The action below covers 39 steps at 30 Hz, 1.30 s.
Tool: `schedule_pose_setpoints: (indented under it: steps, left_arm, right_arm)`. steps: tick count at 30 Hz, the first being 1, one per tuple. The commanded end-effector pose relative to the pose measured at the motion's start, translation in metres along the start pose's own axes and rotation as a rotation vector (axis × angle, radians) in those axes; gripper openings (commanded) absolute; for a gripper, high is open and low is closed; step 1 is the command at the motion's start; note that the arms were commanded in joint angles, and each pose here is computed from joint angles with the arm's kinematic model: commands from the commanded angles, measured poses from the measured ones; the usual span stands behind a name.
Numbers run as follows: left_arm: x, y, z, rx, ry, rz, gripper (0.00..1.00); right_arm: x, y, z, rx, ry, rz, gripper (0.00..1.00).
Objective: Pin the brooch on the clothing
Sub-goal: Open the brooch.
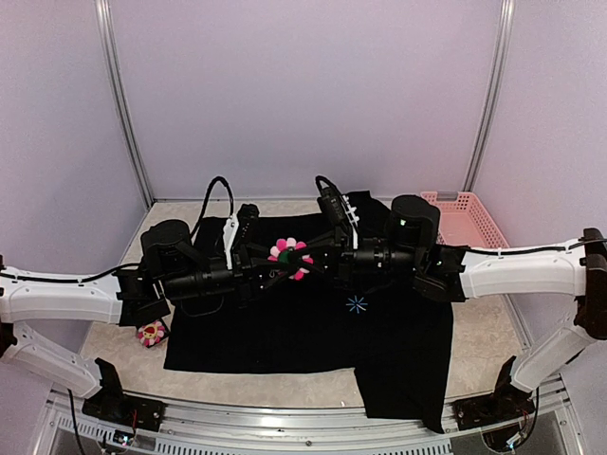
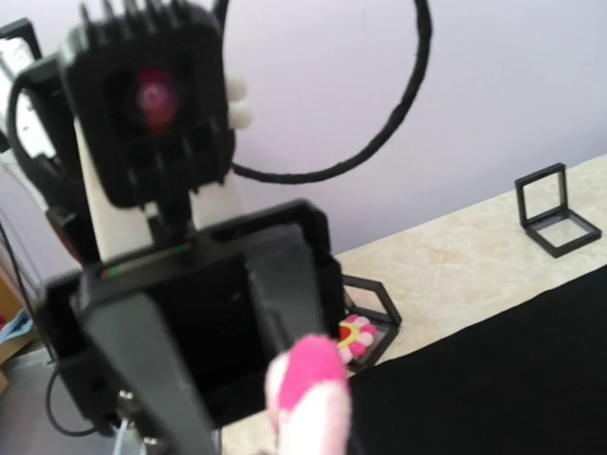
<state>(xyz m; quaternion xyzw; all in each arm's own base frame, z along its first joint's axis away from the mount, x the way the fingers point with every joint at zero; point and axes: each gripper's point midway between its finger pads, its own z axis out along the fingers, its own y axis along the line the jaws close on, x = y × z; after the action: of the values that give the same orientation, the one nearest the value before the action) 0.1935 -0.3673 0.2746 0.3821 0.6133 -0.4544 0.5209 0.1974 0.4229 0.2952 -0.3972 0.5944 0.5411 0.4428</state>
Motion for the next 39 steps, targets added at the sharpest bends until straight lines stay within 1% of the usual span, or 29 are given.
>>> schedule_pose_setpoints:
  steps: [1,3,4,8,12,13,16,18,21,23,26,31,39]
  left_arm:
    - [-0.007,-0.001,0.0,-0.009,-0.009,0.024,0.16]
    - [-0.007,-0.001,0.0,-0.011,-0.009,0.027,0.06]
    - [-0.008,-0.001,0.0,-0.01,-0.01,0.027,0.04]
    - [-0.009,0.001,-0.001,-0.016,-0.013,0.024,0.02]
    - [-0.01,0.002,-0.003,-0.01,-0.023,0.01,0.0]
    - [-0.011,0.001,-0.004,0.002,-0.031,0.009,0.0]
    - [-0.016,-0.007,-0.009,0.043,-0.06,0.015,0.0]
    - [-0.019,-0.011,-0.011,0.07,-0.069,0.019,0.0]
    - [-0.019,-0.015,-0.011,0.097,-0.069,0.015,0.0]
    - [-0.02,-0.018,-0.012,0.12,-0.075,0.012,0.0]
    - [-0.022,-0.023,-0.014,0.147,-0.086,0.016,0.0]
    - [-0.021,-0.026,-0.015,0.168,-0.084,0.018,0.0]
    - [-0.021,-0.03,-0.015,0.187,-0.082,0.022,0.0]
  right_arm:
    - [0.004,-0.016,0.006,0.082,-0.014,0.004,0.0]
    - [0.005,-0.014,0.007,0.071,-0.009,0.007,0.0]
    - [0.004,-0.013,0.007,0.066,-0.011,0.007,0.0]
    - [0.004,-0.009,0.008,0.045,-0.008,0.004,0.0]
    - [0.008,0.004,0.01,-0.043,0.012,-0.004,0.0]
    - [0.009,0.01,0.01,-0.074,0.017,-0.013,0.04]
    - [0.006,0.019,0.002,-0.14,0.01,-0.034,0.21]
    - [0.002,0.025,-0.004,-0.175,-0.002,-0.047,0.3]
    - [0.002,0.034,-0.009,-0.232,0.0,-0.079,0.39]
    - [0.004,0.037,-0.012,-0.26,0.009,-0.095,0.42]
    - [0.007,0.035,-0.017,-0.265,0.013,-0.101,0.42]
    - [-0.003,0.034,-0.021,-0.269,-0.024,-0.122,0.37]
    - [-0.02,0.028,-0.019,-0.223,-0.087,-0.143,0.37]
